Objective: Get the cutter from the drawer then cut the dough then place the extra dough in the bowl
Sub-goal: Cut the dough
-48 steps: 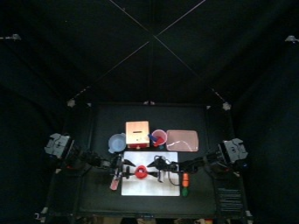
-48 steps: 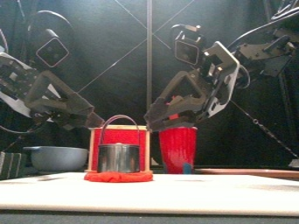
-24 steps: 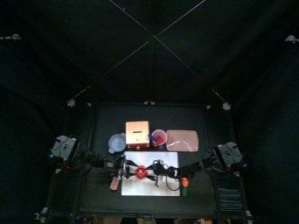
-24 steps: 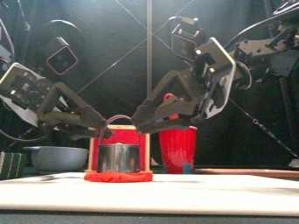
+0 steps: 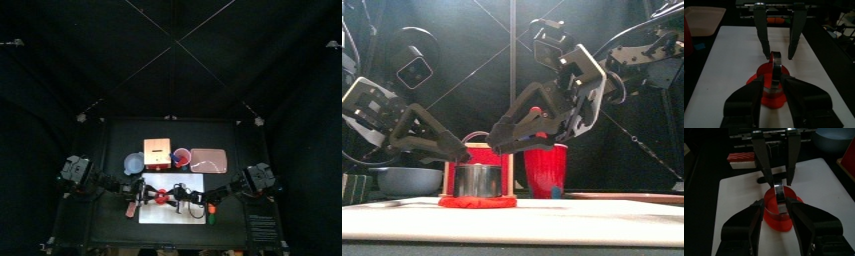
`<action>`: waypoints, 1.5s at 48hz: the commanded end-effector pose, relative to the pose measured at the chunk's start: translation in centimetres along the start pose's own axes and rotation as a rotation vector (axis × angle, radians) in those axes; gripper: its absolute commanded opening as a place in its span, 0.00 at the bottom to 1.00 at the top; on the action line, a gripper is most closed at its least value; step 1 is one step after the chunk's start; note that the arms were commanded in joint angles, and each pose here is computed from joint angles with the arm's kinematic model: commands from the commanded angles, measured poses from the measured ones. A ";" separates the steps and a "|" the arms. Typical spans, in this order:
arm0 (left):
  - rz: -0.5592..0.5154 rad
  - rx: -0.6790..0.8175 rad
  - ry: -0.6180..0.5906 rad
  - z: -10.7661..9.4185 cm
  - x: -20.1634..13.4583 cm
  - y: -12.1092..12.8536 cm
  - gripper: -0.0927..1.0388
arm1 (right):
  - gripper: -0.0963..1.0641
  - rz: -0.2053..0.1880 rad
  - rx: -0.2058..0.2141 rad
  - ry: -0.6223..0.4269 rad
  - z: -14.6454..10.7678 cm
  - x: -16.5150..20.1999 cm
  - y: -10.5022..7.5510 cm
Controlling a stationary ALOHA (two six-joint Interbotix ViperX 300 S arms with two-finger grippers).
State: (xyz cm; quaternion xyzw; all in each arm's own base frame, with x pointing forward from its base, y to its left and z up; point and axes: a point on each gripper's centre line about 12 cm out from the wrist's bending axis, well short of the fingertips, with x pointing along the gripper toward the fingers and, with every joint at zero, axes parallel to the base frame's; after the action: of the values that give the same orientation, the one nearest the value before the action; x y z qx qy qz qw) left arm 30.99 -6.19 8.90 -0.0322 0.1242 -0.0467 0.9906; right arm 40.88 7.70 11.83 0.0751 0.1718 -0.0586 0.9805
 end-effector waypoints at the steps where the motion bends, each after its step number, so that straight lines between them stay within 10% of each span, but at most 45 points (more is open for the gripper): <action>1: -0.001 -0.001 -0.027 0.7 0.3 0.0 0.64 | 0.74 0.006 0.013 -0.033 1.3 0.0 0.3; 13: -0.010 0.003 -0.007 0.1 0.3 -0.3 0.64 | 0.62 0.010 0.011 -0.012 0.9 0.3 0.4; 72: 0.028 -0.051 0.120 -2.8 0.5 -0.3 0.63 | 0.62 0.032 0.031 0.185 -2.7 0.9 1.2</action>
State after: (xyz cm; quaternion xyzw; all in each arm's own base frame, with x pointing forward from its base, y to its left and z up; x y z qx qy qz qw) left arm 31.04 -6.53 6.44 -0.0504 0.1713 -0.0292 0.9835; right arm 41.36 8.38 9.36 0.0954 0.2456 -0.0489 0.9634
